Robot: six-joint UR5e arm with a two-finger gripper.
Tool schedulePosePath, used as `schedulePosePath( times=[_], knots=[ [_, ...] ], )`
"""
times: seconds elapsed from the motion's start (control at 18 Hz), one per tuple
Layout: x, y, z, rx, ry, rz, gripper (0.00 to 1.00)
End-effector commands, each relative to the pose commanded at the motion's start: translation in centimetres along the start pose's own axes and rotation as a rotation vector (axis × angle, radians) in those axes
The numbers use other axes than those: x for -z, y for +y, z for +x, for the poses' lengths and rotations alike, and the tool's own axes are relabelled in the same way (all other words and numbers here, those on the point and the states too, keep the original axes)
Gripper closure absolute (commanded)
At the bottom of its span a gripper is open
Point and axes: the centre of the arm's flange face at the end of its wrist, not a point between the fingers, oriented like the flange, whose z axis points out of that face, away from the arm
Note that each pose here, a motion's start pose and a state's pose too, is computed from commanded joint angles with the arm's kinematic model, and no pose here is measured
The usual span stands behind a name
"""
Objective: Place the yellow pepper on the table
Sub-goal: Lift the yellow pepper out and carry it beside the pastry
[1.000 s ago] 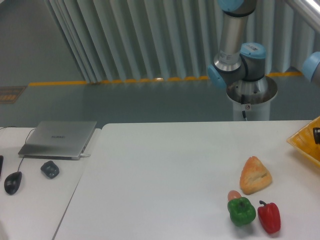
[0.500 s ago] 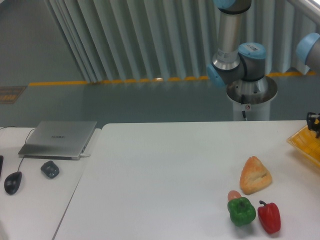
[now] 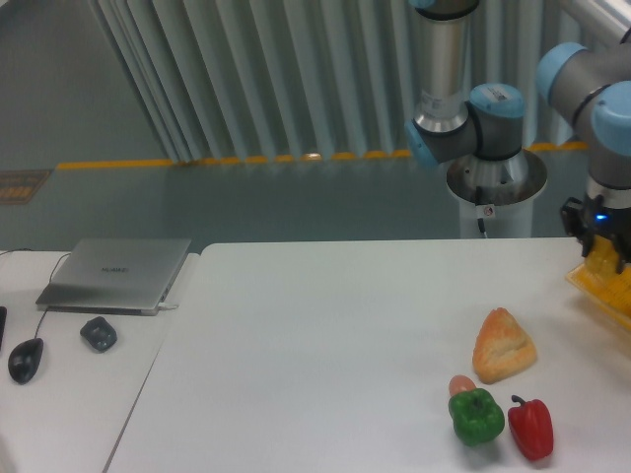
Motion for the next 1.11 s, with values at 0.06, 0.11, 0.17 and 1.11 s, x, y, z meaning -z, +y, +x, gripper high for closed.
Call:
schedulePosePath(
  times=[0.06, 0.11, 0.17, 1.11],
  knots=[
    [0.0, -1.0, 0.5, -0.009, -0.004, 0.004, 0.61],
    [0.5, -2.0, 0.8, -0.015, -0.018, 0.035, 0.60],
    [0.7, -2.3, 0.9, 0.008, -0.011, 0.068, 0.60],
    [-0.3, -7.8, 0.0, 0.302, -0.096, 0.308, 0.60]
  ],
)
